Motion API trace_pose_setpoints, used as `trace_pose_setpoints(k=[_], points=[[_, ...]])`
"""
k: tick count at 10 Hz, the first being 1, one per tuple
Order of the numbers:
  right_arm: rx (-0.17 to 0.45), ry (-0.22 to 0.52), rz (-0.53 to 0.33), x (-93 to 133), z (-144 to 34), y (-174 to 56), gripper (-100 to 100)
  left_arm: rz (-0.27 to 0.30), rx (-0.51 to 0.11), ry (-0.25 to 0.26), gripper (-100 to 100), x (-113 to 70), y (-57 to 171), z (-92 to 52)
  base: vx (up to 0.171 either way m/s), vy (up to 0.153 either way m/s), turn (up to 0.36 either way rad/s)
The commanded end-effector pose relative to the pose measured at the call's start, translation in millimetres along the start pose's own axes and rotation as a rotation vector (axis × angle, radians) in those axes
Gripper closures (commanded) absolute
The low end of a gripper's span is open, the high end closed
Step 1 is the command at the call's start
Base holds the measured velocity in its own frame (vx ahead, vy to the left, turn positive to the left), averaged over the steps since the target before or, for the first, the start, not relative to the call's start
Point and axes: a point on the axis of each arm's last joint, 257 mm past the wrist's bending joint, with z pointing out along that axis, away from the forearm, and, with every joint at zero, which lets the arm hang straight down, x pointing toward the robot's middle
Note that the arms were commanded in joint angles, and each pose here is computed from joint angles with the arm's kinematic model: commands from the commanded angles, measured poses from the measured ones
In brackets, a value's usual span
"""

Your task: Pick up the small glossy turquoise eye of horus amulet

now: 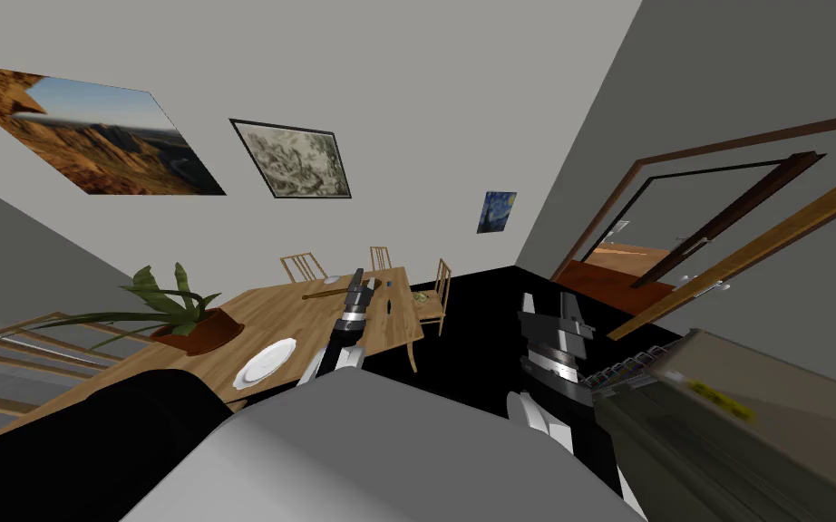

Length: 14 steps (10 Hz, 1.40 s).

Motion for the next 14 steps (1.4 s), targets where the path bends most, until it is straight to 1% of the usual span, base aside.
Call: trace_pose_setpoints(k=[1, 3, 5, 8, 9, 11, 12, 13, 14], points=[[0.000, 0.000, 0.000, 0.0, 0.0, 0.0, 0, 0.001, -0.011, 0.028, -100, 3.2, 4.4, -1.5, -0.051, -0.063, -0.004], [0.000, 0.000, 0.000, 0.1, 0.1, 0.0, 0, -0.008, -0.038, 0.072, -100, 8.4, 14.7, -5.6, -0.112, -0.104, 0.003], [0.000, 0.000, 0.000, 0.1, 0.1, 0.0, 0, -0.026, -0.081, 0.117, -100, 14.1, 30.4, -12.7, -0.088, -0.136, -0.004], [0.000, 0.000, 0.001, 0.1, 0.1, 0.0, 0, -0.066, -0.178, 0.177, -100, 21.5, 63.3, -30.9, -0.089, -0.198, -0.005], [0.000, 0.000, 0.001, 0.1, 0.0, 0.0, 0, -0.059, -0.179, 0.189, -100, 21.9, 63.5, -31.2, -0.034, -0.168, 0.008], [0.000, 0.000, 0.000, 0.1, 0.0, 0.0, 0, -0.085, -0.264, 0.224, -100, 25.2, 90.4, -49.4, -0.038, -0.135, -0.006], [0.000, 0.000, 0.000, 0.1, 0.0, 0.0, 0, -0.077, -0.266, 0.236, -100, 25.2, 90.6, -49.7, -0.028, -0.104, 0.004], [0.000, 0.000, 0.000, 0.1, 0.0, 0.0, 0, -0.084, -0.314, 0.259, -100, 26.1, 105.1, -60.9, -0.018, -0.113, -0.007], [0.000, 0.000, 0.000, 0.1, 0.0, 0.0, 0, -0.096, -0.364, 0.270, -100, 26.6, 119.7, -73.0, -0.007, -0.153, -0.004]])
